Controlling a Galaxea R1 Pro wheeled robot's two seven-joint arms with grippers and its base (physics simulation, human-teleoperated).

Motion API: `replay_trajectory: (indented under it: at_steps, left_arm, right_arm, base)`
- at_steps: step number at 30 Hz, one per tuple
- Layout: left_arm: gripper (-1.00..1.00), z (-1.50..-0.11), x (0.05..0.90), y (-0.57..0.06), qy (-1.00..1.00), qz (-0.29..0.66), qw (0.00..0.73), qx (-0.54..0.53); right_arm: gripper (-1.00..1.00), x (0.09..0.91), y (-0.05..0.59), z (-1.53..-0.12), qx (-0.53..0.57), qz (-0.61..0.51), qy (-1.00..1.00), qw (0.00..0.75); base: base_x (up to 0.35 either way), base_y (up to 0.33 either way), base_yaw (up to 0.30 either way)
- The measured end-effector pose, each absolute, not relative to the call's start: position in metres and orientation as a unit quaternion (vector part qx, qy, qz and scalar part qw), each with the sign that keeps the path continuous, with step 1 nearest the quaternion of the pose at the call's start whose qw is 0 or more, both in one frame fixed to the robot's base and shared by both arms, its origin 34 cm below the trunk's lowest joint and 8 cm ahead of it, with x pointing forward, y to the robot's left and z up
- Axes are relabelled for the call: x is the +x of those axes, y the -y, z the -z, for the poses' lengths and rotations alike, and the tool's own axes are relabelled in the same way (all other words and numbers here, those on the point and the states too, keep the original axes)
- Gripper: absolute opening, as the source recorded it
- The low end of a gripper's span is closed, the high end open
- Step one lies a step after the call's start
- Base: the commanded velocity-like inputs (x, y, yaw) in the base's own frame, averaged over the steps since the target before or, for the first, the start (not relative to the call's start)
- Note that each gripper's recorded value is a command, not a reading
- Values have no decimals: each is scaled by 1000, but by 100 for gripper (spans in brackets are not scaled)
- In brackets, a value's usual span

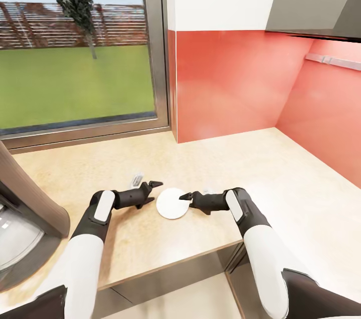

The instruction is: Set up a coffee station on the kitchen countertop: keep the coffee maker on the countertop, move the bottle of coffee from the kitchen shelf to the counter next to the coffee maker, place a paper coffee filter on top of the coffee maker, put the saucer next to the coffee maker with the coffee cup on the saucer, and place the electric kettle next to the coffee maker.

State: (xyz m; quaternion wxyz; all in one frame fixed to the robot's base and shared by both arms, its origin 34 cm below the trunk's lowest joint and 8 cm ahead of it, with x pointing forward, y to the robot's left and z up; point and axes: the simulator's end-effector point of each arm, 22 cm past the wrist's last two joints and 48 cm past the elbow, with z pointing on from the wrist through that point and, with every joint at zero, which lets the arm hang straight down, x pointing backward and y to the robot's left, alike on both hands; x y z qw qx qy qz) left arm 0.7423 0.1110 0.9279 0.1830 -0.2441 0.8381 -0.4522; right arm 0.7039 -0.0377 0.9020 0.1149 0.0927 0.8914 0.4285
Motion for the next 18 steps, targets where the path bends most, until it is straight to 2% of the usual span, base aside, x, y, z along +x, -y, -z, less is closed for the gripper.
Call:
replay_trajectory:
  at_steps: [18]
  left_arm:
    - [100,-906,720,-89,-842,461,140,-242]
  right_arm:
    - [100,704,37,-903,92,-431,-890,115]
  base:
    - [0,0,0]
